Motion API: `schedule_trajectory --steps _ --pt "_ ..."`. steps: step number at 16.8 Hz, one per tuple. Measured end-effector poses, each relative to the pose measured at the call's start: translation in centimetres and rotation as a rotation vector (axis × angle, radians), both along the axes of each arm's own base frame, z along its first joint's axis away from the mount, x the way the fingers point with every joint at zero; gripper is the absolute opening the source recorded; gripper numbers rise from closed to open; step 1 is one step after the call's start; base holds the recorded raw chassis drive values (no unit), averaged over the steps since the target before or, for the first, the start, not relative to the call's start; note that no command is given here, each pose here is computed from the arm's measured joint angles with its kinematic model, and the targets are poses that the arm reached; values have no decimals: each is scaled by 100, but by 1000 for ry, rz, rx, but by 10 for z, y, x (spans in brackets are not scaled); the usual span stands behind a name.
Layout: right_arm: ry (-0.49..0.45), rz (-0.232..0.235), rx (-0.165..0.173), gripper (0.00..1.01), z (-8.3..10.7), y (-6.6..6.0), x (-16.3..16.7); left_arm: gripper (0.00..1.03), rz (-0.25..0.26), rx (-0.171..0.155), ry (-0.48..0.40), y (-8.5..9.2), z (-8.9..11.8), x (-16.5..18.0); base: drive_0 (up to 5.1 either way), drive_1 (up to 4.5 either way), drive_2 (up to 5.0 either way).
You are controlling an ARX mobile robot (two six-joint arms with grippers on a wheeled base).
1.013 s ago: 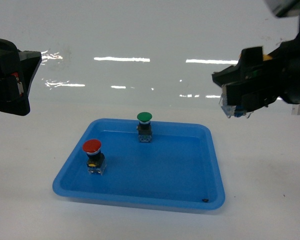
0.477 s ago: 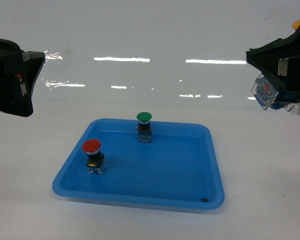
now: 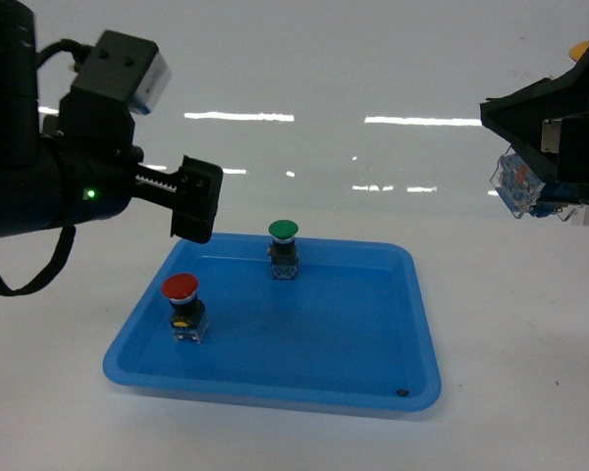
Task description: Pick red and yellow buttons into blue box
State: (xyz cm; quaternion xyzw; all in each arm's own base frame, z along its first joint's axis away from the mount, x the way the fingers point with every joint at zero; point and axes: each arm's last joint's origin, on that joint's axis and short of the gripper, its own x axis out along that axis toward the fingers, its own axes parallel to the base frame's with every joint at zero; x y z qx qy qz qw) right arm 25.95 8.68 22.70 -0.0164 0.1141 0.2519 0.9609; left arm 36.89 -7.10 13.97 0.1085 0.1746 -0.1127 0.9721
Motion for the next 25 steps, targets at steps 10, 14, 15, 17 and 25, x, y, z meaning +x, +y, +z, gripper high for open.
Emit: schedule_trajectory --steps 10,14,15,17,25 --pt "0 0 0 29 0 0 0 98 52 36 84 6 -21 14 0 0 0" --pt "0 0 0 29 0 0 0 98 46 47 90 1 -25 20 0 0 0" --pt "-1 1 0 29 0 0 0 98 57 56 86 -1 -32 31 0 0 0" --pt "1 0 -1 29 0 0 0 98 63 85 153 -3 -54 42 0 0 0" --pt "0 0 0 29 0 0 0 98 94 170 266 -4 -97 49 0 0 0"
